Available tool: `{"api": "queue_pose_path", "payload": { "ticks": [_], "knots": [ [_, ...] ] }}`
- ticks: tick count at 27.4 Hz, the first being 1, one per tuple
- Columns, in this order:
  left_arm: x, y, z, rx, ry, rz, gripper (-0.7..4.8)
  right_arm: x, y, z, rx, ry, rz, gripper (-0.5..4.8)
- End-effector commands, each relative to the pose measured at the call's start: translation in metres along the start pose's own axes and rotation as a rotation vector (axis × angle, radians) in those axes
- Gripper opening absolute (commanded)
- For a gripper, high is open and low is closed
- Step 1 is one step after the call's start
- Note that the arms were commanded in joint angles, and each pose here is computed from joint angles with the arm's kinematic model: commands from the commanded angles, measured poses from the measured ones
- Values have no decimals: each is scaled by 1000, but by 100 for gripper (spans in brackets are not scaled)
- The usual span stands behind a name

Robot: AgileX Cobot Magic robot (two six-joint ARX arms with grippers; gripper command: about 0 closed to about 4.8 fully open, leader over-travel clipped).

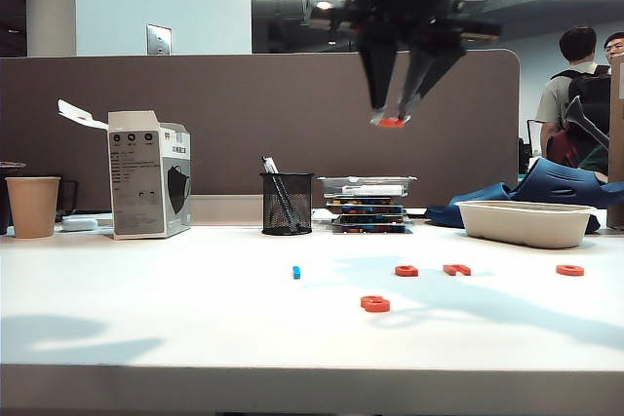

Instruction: Select the appropriate letters from the row of letter magnets placed on the table to arrange into the word "sun".

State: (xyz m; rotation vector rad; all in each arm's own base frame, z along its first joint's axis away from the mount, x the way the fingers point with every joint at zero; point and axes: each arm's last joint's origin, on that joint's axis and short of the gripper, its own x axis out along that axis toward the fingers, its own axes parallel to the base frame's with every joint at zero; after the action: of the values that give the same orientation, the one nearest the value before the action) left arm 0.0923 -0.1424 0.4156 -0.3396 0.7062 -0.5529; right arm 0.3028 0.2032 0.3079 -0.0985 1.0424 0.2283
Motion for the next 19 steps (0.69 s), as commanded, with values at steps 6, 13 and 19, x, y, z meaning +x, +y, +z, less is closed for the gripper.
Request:
{"api": "queue_pose_path", "payload": {
  "ticks": [6,13,19],
  "knots": [
    [-1,0,1,2,-10,-5,-3,-5,-19,-37,27,-22,-23,107],
    [-1,0,1,2,-9,-5,-3,28,-24,-74,53,9,38,107],
    [-1,-1,1,2,-7,-7,-3,59,-27,-105,72,58,82,107]
  ]
}}
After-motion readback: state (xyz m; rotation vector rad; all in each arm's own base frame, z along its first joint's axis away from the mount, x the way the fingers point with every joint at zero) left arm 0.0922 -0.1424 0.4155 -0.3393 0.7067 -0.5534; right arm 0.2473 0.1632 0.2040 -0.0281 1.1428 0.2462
